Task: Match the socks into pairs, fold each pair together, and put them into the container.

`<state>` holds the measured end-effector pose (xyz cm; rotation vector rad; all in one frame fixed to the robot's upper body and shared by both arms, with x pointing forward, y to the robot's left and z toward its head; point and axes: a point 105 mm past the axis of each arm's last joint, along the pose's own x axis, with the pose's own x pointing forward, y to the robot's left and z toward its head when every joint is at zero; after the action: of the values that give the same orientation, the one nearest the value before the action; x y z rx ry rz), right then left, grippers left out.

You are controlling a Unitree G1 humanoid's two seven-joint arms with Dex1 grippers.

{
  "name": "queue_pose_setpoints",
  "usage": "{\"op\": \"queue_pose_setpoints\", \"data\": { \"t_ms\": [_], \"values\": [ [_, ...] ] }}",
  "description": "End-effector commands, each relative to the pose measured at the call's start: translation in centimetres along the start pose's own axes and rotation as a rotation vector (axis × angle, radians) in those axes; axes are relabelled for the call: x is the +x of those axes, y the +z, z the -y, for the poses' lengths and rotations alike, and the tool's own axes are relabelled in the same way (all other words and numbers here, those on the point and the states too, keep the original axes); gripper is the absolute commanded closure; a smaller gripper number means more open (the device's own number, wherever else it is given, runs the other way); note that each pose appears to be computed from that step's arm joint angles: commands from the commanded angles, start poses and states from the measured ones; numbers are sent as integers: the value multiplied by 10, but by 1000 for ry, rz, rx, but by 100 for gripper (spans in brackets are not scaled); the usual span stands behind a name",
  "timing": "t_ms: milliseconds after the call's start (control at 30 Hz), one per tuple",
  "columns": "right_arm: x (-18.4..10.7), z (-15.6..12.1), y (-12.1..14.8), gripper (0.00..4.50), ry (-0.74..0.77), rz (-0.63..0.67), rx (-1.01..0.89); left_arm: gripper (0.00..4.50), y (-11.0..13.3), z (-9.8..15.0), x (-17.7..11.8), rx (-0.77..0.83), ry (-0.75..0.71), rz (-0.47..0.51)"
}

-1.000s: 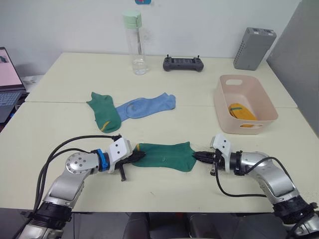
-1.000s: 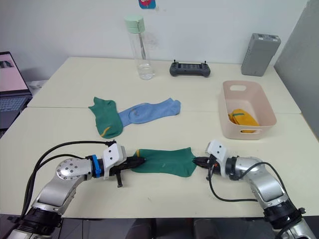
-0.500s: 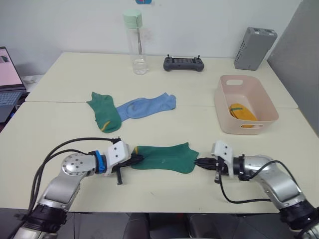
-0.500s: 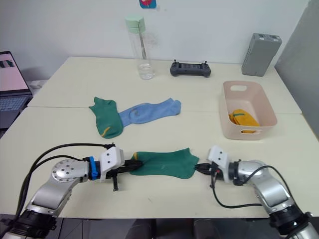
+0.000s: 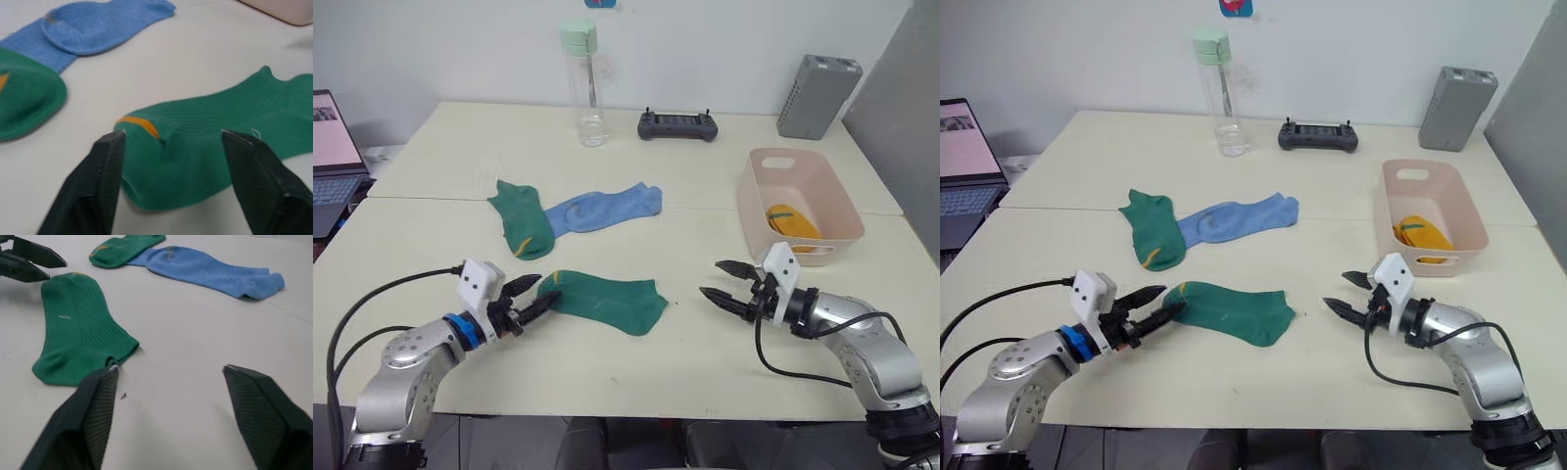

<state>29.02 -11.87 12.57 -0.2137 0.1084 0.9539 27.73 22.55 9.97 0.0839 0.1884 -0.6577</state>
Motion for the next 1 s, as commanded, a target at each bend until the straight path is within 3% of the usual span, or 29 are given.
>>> {"op": "queue_pose_setpoints", "data": {
  "t_ms": [33, 233, 333, 667, 700, 1000],
  "values": [
    [11, -7, 10, 0, 38, 24, -22, 13, 21, -15, -7, 46, 71, 69],
    [39, -33, -5, 0, 140, -34, 51, 6, 27, -23, -14, 20, 133, 110],
    [51, -38, -11, 61, 162, -54, 84, 0, 31, -25, -20, 42, 142, 108],
    [59, -48, -24, 431, 249, -112, 86, 0, 43, -51, -37, 95, 247, 110],
    [58, -47, -24, 448, 249, -112, 86, 0, 43, -52, -37, 100, 253, 111],
    [20, -18, -30, 448, 203, -177, 68, 0, 43, -53, -40, 107, 265, 105]
  ]
}}
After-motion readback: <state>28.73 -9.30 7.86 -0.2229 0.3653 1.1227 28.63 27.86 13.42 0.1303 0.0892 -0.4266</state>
